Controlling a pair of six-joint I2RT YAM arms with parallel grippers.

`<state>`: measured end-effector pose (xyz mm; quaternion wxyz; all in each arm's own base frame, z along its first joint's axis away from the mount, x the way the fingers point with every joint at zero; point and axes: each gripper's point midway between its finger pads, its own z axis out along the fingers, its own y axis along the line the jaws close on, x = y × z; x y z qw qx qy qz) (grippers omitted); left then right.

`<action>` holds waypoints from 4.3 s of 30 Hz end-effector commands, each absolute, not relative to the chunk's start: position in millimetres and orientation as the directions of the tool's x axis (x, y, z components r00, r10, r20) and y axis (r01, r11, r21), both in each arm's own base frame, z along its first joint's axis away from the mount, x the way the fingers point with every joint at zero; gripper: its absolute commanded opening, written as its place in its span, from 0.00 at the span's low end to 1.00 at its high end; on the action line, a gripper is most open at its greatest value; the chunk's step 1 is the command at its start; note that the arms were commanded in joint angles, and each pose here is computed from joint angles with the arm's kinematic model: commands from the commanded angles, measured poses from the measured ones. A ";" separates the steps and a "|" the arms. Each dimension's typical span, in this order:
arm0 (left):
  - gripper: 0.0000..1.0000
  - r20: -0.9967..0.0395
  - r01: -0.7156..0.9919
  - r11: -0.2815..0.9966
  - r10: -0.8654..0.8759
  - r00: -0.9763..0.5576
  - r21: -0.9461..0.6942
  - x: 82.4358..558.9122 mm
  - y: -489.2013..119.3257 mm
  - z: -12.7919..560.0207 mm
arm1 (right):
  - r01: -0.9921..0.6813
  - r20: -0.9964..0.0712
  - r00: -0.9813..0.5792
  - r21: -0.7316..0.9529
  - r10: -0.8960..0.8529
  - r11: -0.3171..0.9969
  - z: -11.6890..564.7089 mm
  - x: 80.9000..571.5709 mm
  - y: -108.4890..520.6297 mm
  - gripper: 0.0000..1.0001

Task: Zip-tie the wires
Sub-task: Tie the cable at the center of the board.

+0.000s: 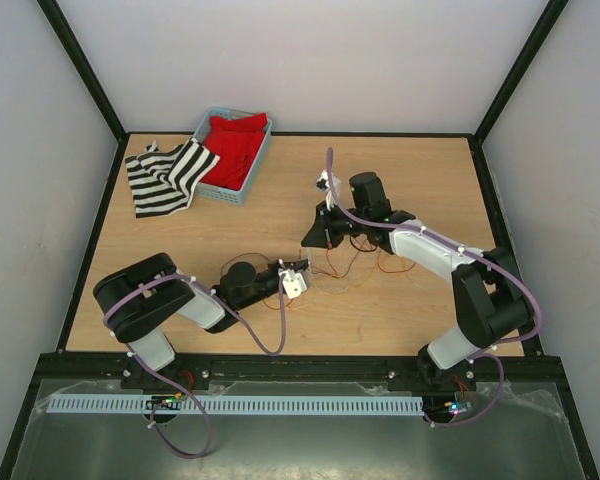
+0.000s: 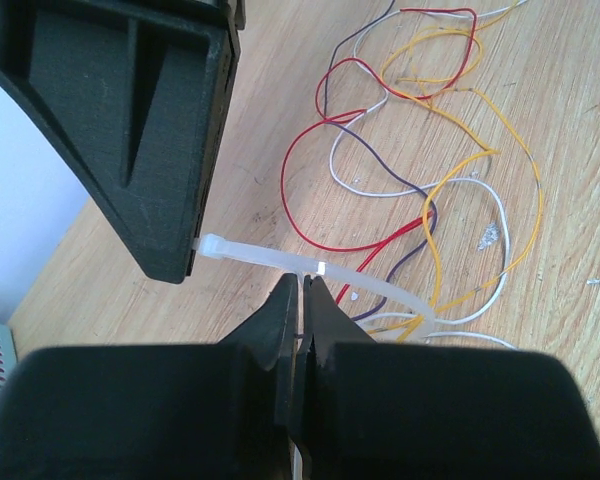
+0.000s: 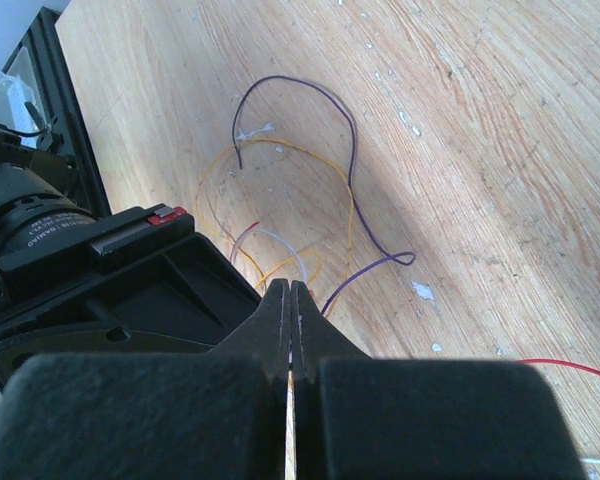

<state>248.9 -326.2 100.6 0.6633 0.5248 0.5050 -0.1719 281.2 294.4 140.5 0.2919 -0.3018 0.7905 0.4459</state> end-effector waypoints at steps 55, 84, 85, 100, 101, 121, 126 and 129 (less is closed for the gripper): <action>0.59 -0.956 0.900 0.363 -0.072 0.285 0.242 227.0 -303.6 188.4 | -0.792 -0.770 -0.608 0.607 -0.193 0.075 207.9 200.6 284.3 0.00; 0.25 -0.942 0.928 0.260 -0.130 0.308 0.268 208.0 -344.3 201.4 | -0.792 -0.779 -0.611 0.604 -0.140 0.094 221.4 202.9 284.7 0.00; 0.22 -0.942 0.929 0.259 -0.135 0.306 0.264 207.2 -344.6 202.4 | -0.792 -0.780 -0.611 0.603 -0.137 0.096 221.7 203.6 284.7 0.00; 0.00 -0.941 0.921 0.288 -0.132 0.310 0.263 196.9 -333.3 197.7 | -0.767 -0.793 -0.607 0.571 -0.042 0.293 232.8 258.0 290.6 0.00; 0.00 -0.940 0.920 0.287 -0.133 0.314 0.267 195.1 -333.4 198.2 | -0.760 -0.791 -0.611 0.572 -0.037 0.309 233.1 263.0 291.4 0.00; 0.00 -0.939 0.927 0.243 -0.122 0.322 0.287 171.8 -345.0 188.5 | -0.732 -0.804 -0.593 0.516 -0.044 0.445 219.4 315.3 297.4 0.00; 0.00 -0.956 0.932 0.256 -0.077 0.282 0.255 172.0 -338.2 167.7 | -0.742 -0.819 -0.573 0.500 -0.036 0.446 228.3 324.6 300.7 0.00; 0.00 -0.975 0.939 0.283 -0.051 0.218 0.195 173.2 -331.4 152.4 | -0.745 -0.816 -0.577 0.508 -0.035 0.432 230.0 325.4 303.6 0.00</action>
